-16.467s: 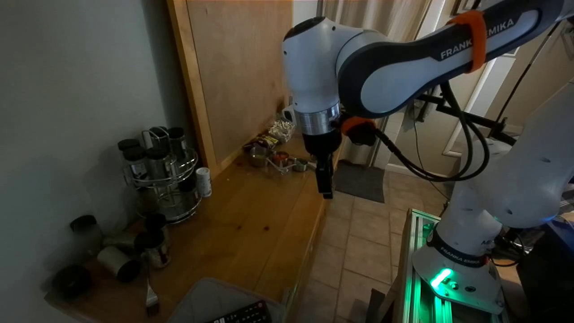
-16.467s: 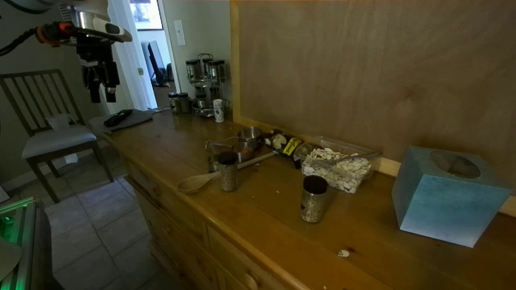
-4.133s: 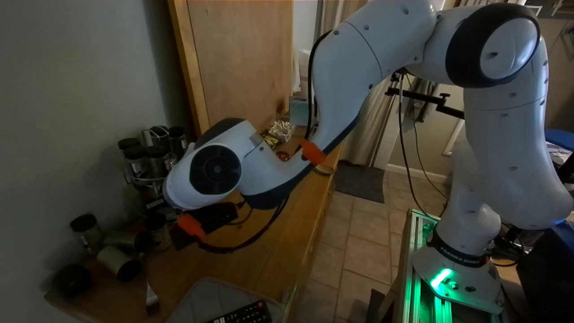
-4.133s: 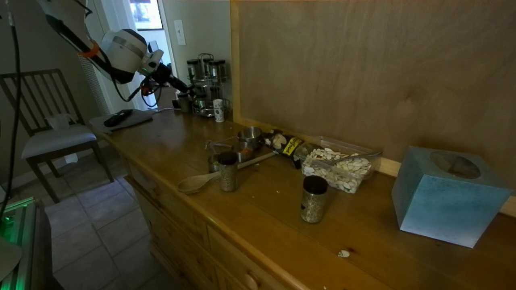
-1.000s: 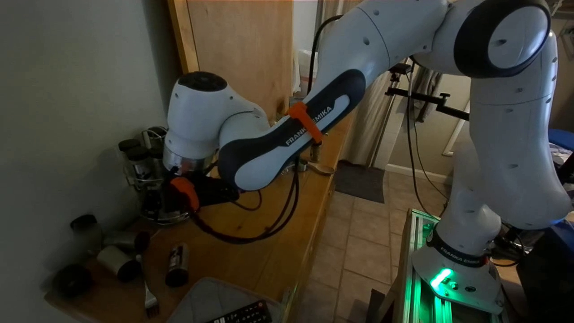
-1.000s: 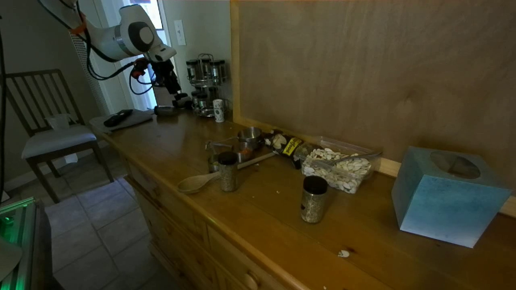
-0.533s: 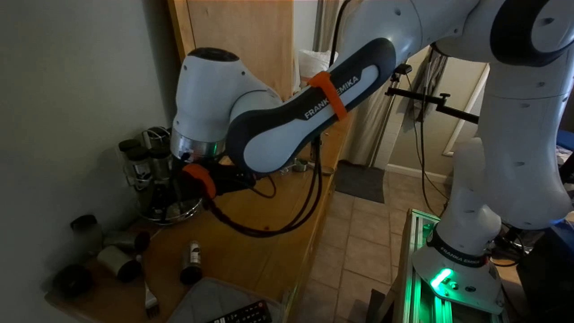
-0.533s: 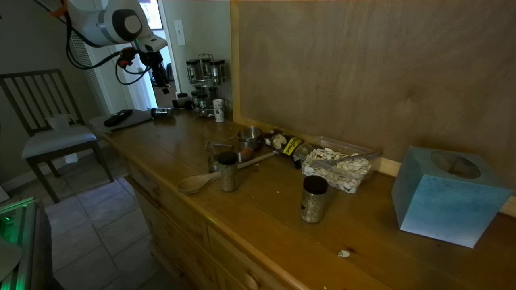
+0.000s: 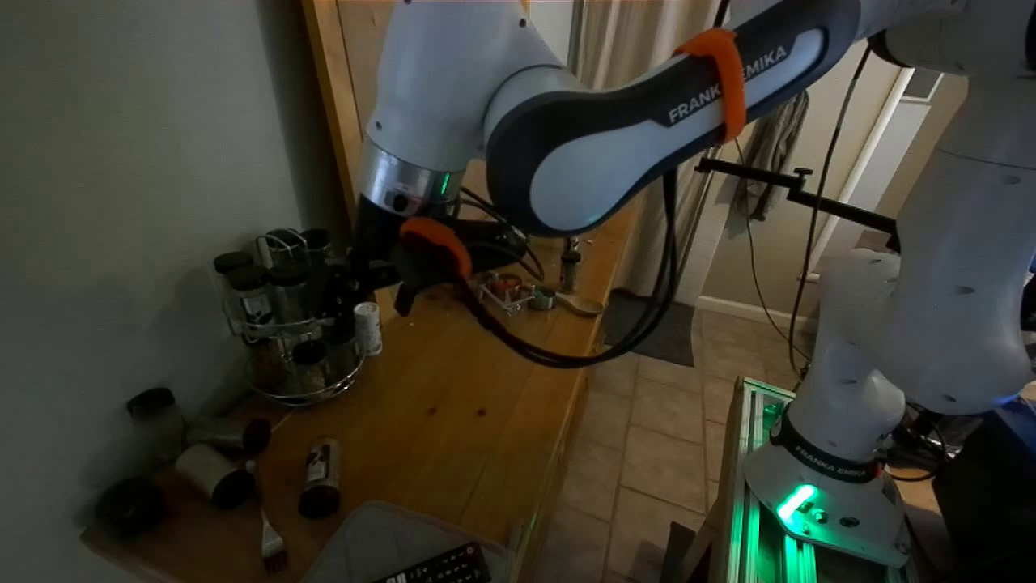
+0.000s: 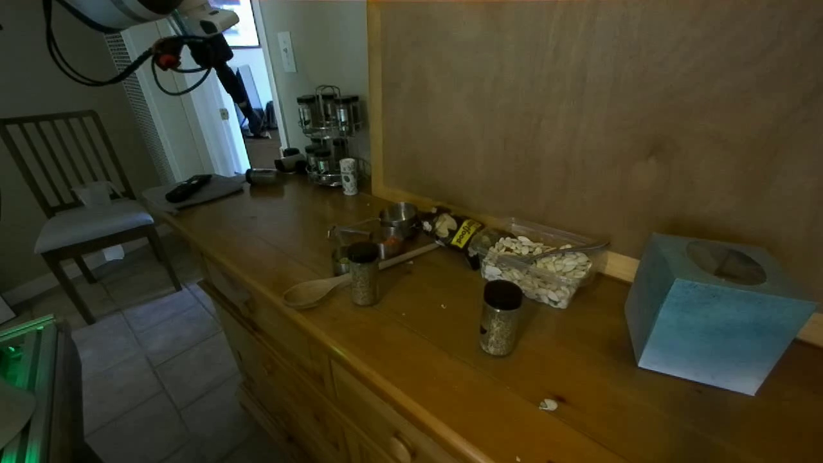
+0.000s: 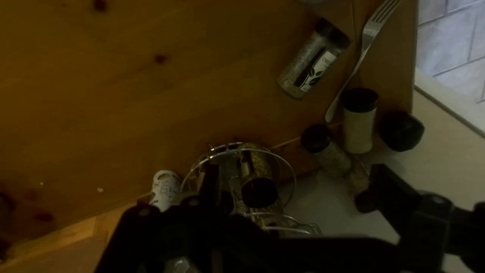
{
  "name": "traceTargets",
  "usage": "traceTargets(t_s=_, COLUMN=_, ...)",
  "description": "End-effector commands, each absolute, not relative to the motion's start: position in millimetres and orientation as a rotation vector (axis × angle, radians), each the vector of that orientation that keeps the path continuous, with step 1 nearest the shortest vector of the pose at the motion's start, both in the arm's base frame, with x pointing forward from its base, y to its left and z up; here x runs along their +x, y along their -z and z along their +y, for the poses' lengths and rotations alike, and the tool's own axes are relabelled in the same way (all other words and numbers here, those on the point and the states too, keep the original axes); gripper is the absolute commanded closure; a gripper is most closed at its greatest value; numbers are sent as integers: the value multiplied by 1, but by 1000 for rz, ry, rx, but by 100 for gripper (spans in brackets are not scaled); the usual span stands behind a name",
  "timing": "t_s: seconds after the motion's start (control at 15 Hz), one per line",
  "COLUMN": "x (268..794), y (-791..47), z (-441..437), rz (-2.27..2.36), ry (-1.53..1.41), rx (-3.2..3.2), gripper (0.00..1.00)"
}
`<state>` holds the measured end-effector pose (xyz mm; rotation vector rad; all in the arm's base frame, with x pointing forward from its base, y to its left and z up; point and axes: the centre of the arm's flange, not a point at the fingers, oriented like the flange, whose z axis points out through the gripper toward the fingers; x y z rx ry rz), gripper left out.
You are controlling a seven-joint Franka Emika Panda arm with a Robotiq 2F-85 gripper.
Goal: Pick up one container on the left and put it at the bottom of the seasoning rack
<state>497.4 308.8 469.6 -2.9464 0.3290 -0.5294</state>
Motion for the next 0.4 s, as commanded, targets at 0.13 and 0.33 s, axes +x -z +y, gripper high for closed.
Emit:
traceTargets(t_s=0.13, x=486, y=-484, z=309, rz=238, ry=575, rx=-2928, gripper=0)
traceTargets(t_s=0.33, x=489, y=-477, z=308, rz=243, ry=560, rx=-2936, gripper=0)
